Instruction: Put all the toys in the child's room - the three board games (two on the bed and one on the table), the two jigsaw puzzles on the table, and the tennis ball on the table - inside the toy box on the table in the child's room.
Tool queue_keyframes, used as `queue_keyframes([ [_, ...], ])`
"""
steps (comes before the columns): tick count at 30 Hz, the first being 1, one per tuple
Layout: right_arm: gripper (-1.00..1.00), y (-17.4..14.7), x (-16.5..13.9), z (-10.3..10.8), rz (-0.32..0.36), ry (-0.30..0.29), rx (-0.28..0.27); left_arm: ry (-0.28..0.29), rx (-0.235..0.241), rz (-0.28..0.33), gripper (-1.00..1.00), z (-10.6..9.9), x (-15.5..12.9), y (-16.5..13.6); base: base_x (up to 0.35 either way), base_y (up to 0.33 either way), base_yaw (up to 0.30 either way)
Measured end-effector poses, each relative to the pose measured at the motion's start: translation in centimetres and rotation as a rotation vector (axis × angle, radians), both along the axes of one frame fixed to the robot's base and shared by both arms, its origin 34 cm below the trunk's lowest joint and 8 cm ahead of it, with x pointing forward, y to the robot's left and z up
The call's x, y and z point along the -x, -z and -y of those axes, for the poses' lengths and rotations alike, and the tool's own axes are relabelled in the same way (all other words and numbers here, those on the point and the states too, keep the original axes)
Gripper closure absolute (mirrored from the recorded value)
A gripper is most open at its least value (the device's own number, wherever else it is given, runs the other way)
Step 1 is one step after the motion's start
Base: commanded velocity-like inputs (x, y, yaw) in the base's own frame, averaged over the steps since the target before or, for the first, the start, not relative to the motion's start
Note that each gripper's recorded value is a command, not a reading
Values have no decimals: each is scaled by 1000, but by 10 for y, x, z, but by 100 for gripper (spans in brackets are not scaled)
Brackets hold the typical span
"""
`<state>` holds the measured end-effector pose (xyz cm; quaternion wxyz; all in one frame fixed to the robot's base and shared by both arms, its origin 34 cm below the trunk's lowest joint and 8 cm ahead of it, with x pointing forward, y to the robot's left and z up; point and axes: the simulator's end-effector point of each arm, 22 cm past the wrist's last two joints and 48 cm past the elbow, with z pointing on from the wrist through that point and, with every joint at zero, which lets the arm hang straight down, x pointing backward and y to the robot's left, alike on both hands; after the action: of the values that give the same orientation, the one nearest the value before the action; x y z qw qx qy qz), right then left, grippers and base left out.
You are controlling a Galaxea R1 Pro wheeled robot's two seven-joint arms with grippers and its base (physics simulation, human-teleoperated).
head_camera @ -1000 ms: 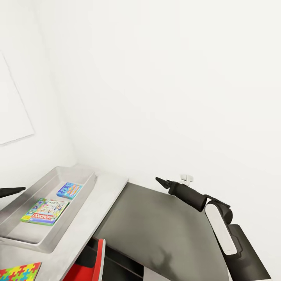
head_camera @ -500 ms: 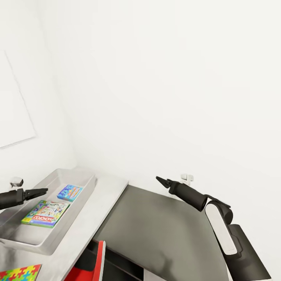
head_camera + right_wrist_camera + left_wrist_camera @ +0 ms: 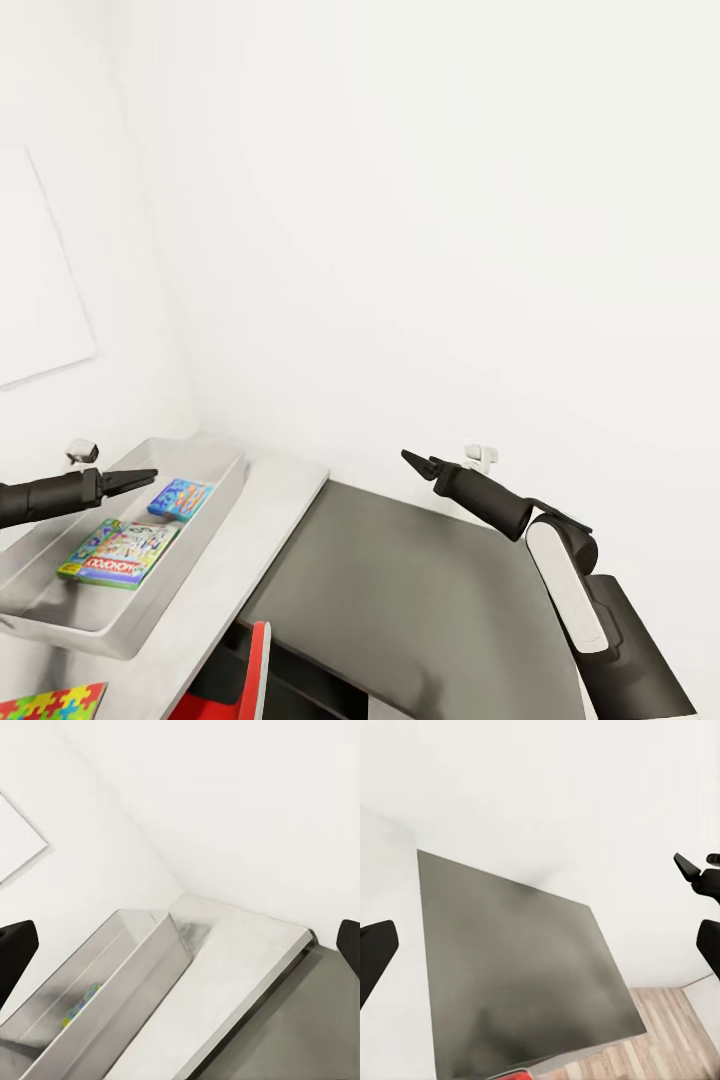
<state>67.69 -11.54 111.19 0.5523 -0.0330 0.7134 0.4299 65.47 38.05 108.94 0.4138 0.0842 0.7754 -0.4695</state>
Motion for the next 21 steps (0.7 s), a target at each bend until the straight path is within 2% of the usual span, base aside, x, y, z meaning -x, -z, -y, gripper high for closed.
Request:
queue_keyframes([
  [9, -100, -8, 3, 0, 14, 0, 1, 1, -2, 18, -100, 0, 2, -7, -92, -120, 0],
  [21, -100, -18, 7, 0, 34, 0, 0, 2, -4, 38, -100, 0, 6, -17, -64, -39, 0],
])
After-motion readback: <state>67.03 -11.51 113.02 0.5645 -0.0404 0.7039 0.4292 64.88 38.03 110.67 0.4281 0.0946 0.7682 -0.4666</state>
